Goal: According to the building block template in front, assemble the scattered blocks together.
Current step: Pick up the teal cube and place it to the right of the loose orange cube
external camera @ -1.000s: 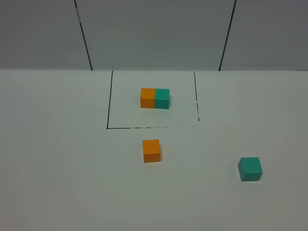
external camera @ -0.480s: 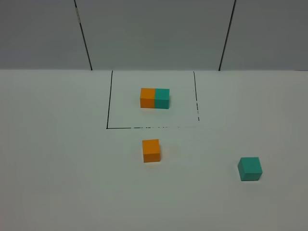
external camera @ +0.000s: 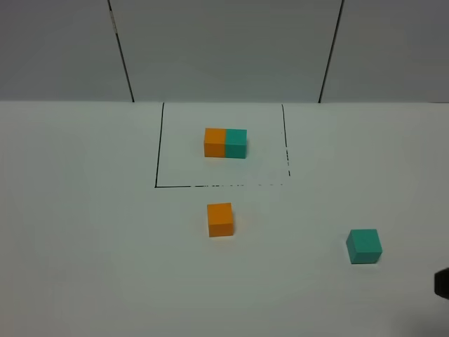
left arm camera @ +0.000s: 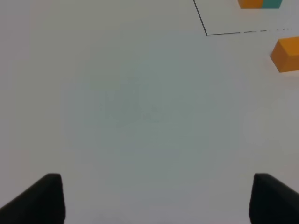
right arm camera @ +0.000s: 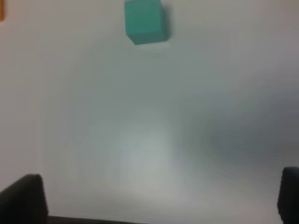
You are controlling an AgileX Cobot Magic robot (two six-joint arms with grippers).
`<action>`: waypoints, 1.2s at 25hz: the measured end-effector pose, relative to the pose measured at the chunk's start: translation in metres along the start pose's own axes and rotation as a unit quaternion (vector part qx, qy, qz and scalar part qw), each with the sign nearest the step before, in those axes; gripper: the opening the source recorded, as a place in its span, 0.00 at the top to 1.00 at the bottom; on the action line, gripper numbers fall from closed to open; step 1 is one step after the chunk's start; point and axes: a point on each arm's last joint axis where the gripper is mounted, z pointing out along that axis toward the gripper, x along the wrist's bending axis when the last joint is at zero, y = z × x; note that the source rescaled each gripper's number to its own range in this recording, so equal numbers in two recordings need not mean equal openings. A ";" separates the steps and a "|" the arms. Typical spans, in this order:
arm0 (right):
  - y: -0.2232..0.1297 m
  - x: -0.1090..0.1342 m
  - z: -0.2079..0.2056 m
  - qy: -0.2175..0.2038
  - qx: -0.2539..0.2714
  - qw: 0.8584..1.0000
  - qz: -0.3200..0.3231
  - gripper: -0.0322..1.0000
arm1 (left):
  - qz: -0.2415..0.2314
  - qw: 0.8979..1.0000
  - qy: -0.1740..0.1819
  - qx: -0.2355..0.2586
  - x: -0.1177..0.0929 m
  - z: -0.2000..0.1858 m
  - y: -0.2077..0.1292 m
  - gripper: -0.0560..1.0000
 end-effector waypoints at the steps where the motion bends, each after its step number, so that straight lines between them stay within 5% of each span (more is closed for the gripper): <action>1: 0.011 0.001 0.008 0.006 0.020 1.000 0.002 0.00 | 0.000 1.000 0.000 0.000 0.000 0.000 0.000 0.30; 6: 0.056 0.018 0.068 0.024 0.106 0.994 -0.023 0.00 | 0.000 1.000 0.000 0.000 0.000 0.000 0.000 0.30; 15: 0.090 0.065 0.155 -0.034 0.128 0.985 -0.110 0.00 | 0.000 1.000 0.000 0.000 0.000 0.000 0.000 0.30; 30: 0.087 0.039 0.235 -0.071 0.170 0.979 -0.088 0.00 | 0.000 1.000 0.000 0.000 0.000 0.000 0.000 0.30</action>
